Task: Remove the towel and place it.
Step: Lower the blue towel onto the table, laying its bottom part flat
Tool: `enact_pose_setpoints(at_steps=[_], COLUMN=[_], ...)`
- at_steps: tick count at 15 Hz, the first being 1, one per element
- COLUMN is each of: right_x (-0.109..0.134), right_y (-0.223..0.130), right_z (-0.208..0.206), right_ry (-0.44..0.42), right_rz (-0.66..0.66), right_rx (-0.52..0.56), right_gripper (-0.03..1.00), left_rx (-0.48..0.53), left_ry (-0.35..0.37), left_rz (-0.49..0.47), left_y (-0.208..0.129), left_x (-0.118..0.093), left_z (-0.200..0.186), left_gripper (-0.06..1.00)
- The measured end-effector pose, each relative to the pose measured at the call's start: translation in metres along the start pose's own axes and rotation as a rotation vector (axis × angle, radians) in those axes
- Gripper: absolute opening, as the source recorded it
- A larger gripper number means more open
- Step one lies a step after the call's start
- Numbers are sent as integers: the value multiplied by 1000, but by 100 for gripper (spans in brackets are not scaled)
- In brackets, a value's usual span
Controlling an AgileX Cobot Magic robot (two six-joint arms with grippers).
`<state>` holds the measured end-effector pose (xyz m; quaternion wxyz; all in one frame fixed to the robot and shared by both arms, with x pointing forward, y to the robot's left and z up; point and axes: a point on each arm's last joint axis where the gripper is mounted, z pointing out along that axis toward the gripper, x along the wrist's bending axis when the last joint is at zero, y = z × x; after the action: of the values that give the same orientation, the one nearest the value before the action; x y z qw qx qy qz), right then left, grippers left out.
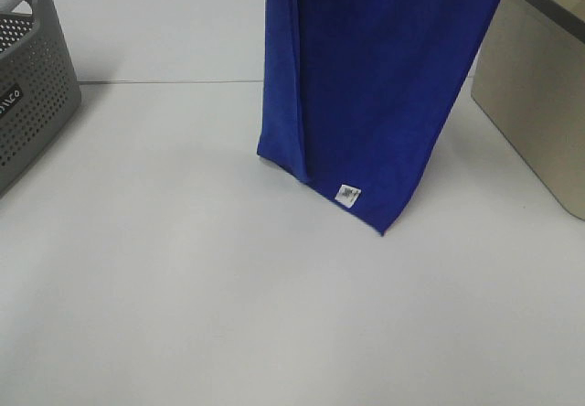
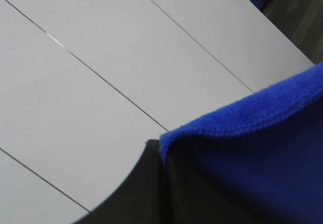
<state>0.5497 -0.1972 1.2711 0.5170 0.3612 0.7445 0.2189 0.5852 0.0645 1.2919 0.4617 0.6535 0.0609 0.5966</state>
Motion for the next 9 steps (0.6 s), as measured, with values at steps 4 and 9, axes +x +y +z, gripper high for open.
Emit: enact_pose_setpoints(at_steps=[4,9], right_x=[-10,8], right_y=[20,25], right_z=[-2,30], right_ry=[-114,-102], right_rz=[59,33], right_rx=[-220,-256], right_gripper=[2,2], left_rx=[-75,-41], left_ry=[89,146], left_rz=[15,-122], left_y=[-4,-38], left_x=[9,29], left_z=[6,12], left_gripper=[0,0])
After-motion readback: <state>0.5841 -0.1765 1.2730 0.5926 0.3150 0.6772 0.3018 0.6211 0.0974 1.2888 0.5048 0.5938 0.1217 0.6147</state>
